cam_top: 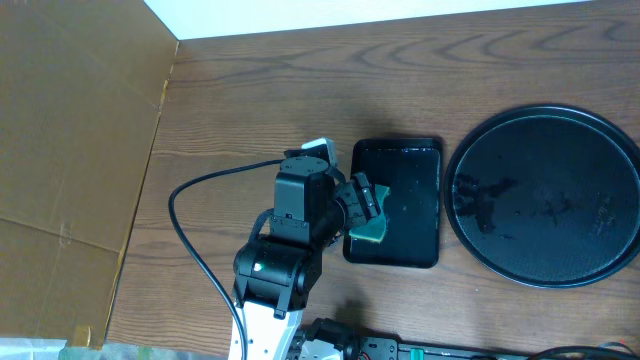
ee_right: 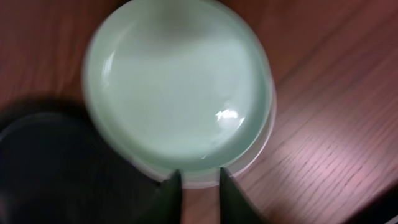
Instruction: Clean dirty plates on tray and stack at the side
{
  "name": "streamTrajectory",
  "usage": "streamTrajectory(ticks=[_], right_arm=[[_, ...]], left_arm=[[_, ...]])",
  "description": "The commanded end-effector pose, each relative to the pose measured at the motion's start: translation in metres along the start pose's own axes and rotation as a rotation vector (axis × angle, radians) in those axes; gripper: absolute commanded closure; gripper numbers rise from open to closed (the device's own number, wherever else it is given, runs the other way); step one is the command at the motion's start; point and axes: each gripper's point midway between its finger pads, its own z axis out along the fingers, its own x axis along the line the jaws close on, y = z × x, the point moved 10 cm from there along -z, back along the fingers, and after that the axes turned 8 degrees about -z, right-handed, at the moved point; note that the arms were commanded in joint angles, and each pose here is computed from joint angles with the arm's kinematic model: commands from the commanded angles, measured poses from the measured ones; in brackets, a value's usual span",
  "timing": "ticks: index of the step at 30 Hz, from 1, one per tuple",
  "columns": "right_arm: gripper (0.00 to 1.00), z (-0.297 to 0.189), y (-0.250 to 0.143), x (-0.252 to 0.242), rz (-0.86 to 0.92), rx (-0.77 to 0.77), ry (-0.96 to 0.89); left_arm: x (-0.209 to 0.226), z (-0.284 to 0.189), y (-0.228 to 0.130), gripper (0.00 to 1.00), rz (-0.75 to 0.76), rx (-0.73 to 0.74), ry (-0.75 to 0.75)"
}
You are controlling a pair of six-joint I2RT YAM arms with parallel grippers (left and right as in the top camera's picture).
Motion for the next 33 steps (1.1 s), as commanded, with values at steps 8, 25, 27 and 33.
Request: streamTrajectory(ticks=[8, 25, 27, 33], right_arm=[[0.67, -0.015, -0.045, 0.072, -0.506, 0.156, 0.515], [0.01, -0.125, -0.148, 0.09, -0.987, -0.07, 0.908], [0.01, -0.128, -0.155, 0.082, -0.979, -0.053, 0.891], [0.01, -0.128, -0.156, 0.076, -1.036, -0.136, 0.813]], left_arm=[[-0.002, -0.004, 0.005, 0.2, -0.001, -0.019, -0.003], [-0.002, -0.004, 0.005, 0.2, -0.001, -0.019, -0.004], [-0.002, -0.004, 0.005, 0.2, -0.001, -0.019, -0.004], [-0.002, -0.004, 0.005, 0.2, -0.001, -0.019, -0.004]])
